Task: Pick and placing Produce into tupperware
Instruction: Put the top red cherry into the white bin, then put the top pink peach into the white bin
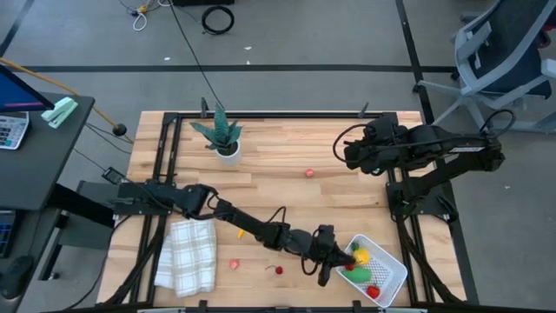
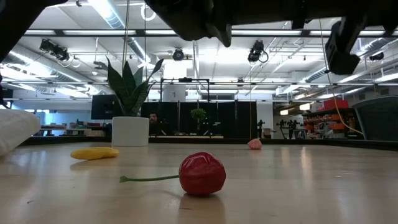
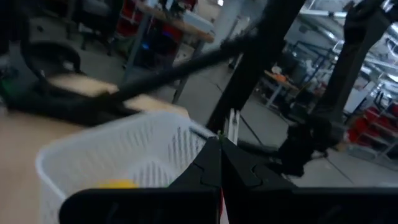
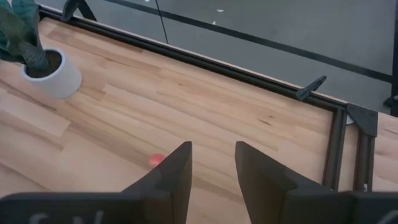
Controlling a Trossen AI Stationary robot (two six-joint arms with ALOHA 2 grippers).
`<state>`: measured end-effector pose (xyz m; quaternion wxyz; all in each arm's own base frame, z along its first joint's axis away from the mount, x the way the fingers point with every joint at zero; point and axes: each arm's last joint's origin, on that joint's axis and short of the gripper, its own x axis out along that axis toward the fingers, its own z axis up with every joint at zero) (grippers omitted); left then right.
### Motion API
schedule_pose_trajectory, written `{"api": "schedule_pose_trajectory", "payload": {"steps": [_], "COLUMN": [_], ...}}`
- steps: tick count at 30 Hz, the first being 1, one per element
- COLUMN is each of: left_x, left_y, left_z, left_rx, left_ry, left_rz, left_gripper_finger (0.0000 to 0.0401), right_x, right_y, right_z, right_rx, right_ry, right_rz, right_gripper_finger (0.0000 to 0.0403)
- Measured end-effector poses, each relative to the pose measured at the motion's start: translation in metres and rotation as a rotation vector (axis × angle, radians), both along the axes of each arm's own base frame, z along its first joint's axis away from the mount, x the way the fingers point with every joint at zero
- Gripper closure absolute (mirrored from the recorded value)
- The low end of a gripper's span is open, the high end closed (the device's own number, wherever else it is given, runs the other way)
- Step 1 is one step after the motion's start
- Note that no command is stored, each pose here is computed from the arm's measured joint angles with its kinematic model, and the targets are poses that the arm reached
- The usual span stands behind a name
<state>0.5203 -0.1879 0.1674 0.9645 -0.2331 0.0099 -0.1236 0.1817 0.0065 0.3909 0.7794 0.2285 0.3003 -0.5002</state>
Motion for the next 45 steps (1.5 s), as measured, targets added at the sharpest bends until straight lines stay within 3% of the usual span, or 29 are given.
{"api": "schedule_pose_trajectory", "payload": {"steps": [8,14,20,24,30,35,38,45], "left_x": [0.0,-0.001,-0.001,0.0,-0.003,-0.013,-0.026,-0.082], "left_y": [0.0,0.001,0.003,0.003,0.014,0.03,0.039,0.055], "left_z": [-0.006,-0.018,-0.022,-0.014,0.031,0.08,0.105,0.159], "left_rx": [0.053,0.098,0.104,0.029,-0.066,-0.047,0.003,0.114], "left_ry": [0.058,0.178,0.216,0.177,0.119,0.111,0.185,0.461], "left_rz": [0.004,0.003,0.005,0.011,-0.119,-0.24,-0.311,-0.4], "left_gripper_finger": [0.0394,0.0385,0.0329,0.0283,0.0242,0.0243,0.025,0.0268], "right_x": [0.0,0.0,0.0,0.0,0.0,0.002,0.005,0.013], "right_y": [0.0,0.0,0.001,0.001,0.003,0.019,0.035,0.086], "right_z": [0.0,0.0,0.0,-0.001,-0.002,-0.003,-0.002,0.001], "right_rx": [0.002,0.015,0.02,0.028,0.087,0.187,0.269,0.292], "right_ry": [-0.001,0.001,0.001,0.003,0.035,0.142,0.109,-0.056], "right_rz": [-0.001,0.004,0.005,0.008,0.061,0.352,0.483,0.665], "right_gripper_finger": [0.0274,0.0273,0.0273,0.0274,0.0275,0.0275,0.0275,0.0275]}}
